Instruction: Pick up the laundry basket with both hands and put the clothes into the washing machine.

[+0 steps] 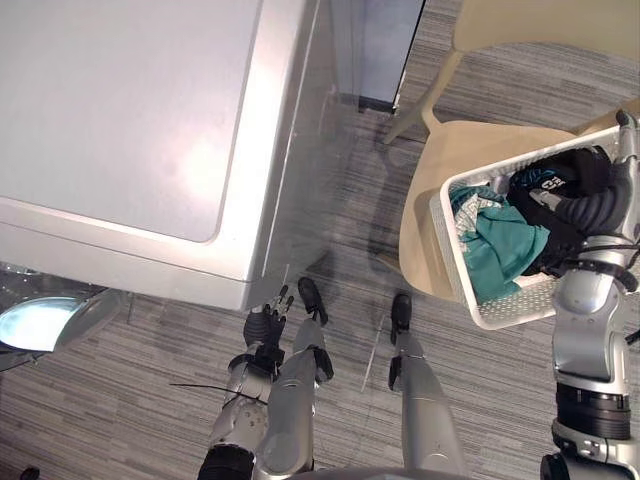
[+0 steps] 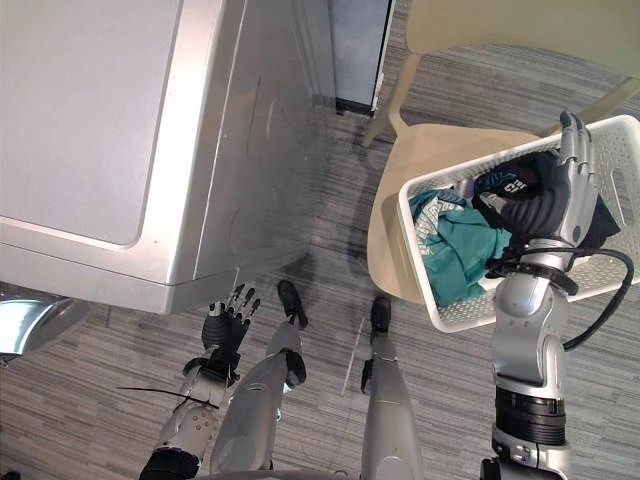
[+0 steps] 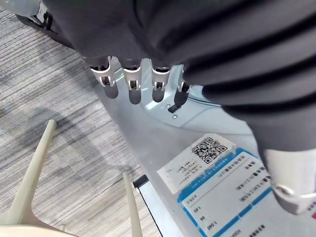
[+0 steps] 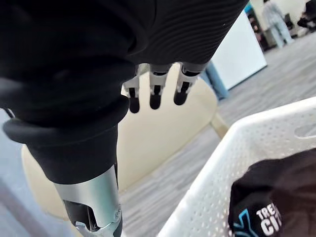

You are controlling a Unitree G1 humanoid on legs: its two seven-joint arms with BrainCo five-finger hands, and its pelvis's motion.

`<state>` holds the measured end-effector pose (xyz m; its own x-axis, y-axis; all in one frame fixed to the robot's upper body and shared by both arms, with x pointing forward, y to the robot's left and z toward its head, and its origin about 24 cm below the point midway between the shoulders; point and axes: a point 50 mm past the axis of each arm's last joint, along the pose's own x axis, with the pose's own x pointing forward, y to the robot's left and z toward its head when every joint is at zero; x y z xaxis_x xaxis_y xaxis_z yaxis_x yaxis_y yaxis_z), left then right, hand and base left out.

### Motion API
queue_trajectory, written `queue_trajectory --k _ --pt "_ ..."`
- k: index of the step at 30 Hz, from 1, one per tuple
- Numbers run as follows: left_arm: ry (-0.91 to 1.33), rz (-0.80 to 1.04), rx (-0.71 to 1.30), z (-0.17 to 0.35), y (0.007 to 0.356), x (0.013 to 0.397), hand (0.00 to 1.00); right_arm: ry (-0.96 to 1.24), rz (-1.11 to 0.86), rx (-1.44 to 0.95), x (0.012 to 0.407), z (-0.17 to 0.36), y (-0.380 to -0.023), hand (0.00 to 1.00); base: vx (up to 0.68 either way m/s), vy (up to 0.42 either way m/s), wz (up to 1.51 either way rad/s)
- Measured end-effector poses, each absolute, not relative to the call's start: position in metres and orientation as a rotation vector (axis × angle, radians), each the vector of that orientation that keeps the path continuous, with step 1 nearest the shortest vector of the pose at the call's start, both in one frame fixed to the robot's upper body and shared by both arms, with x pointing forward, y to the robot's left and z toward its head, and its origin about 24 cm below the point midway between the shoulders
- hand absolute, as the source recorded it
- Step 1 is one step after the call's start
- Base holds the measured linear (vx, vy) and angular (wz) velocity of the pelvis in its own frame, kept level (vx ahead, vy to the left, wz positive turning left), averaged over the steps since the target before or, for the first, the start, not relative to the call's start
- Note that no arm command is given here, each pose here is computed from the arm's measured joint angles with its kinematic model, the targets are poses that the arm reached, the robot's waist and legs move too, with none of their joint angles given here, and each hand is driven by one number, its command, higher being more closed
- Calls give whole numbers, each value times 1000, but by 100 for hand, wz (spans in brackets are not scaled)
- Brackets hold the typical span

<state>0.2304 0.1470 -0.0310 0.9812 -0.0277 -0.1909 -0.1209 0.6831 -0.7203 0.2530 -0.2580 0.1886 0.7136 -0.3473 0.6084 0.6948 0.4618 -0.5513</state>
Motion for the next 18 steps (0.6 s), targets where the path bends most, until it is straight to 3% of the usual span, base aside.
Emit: queue_trajectory --k 10,18 --pt "217 63 -795 -36 150 228 0 -131 -470 -799 268 113 -249 0 -1 -2 -1" --pt "227 69 -793 -38 150 227 0 -70 -428 -761 281 103 -247 0 1 -7 -3"
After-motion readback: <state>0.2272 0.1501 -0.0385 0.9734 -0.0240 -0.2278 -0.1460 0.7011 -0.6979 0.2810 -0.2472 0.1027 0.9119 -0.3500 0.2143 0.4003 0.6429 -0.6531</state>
